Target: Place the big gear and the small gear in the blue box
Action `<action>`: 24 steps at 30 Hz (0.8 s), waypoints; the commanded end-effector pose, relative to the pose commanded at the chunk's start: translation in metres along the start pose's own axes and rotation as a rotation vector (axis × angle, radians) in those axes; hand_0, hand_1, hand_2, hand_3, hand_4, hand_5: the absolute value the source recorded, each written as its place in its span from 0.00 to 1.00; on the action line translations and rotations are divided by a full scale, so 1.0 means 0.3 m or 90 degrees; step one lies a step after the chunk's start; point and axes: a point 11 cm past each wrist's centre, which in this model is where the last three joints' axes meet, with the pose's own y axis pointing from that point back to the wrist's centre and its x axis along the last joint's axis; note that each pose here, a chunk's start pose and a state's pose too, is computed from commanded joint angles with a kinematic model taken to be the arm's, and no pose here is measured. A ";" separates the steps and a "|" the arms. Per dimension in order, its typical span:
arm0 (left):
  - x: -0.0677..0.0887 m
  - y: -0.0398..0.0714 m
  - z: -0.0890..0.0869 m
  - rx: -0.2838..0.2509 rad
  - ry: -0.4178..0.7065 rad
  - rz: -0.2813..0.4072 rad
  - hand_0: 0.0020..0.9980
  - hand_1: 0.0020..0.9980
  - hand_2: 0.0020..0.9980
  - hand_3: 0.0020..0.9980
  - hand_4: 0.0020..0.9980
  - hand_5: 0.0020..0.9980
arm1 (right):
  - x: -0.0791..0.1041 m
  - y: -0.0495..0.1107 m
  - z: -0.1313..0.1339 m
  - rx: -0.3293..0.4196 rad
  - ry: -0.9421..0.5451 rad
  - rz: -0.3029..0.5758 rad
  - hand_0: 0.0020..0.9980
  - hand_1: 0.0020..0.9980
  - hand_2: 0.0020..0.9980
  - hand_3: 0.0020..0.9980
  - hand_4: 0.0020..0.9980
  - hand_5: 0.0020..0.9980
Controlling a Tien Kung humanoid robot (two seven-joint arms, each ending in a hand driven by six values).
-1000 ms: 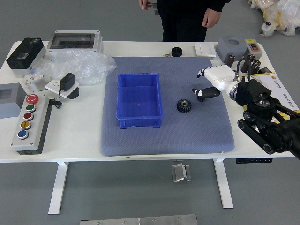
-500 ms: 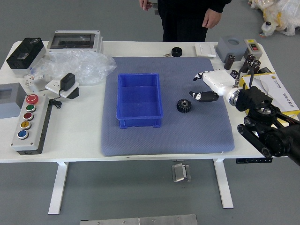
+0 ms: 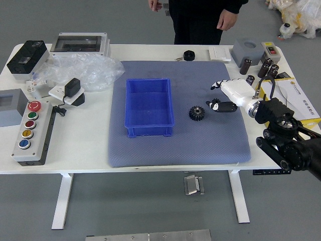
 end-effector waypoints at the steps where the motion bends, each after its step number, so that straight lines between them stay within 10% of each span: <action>1: 0.000 0.000 0.000 0.000 0.000 0.000 0.86 0.83 0.82 0.84 0.70 0.30 | -0.005 0.000 0.003 -0.002 0.000 -0.001 0.62 0.46 0.63 0.76 0.59 0.00; 24: -0.008 -0.001 0.001 0.001 -0.006 -0.002 0.86 0.83 0.82 0.84 0.70 0.29 | -0.018 -0.024 0.010 -0.020 0.013 -0.009 0.63 0.46 0.62 0.74 0.58 0.00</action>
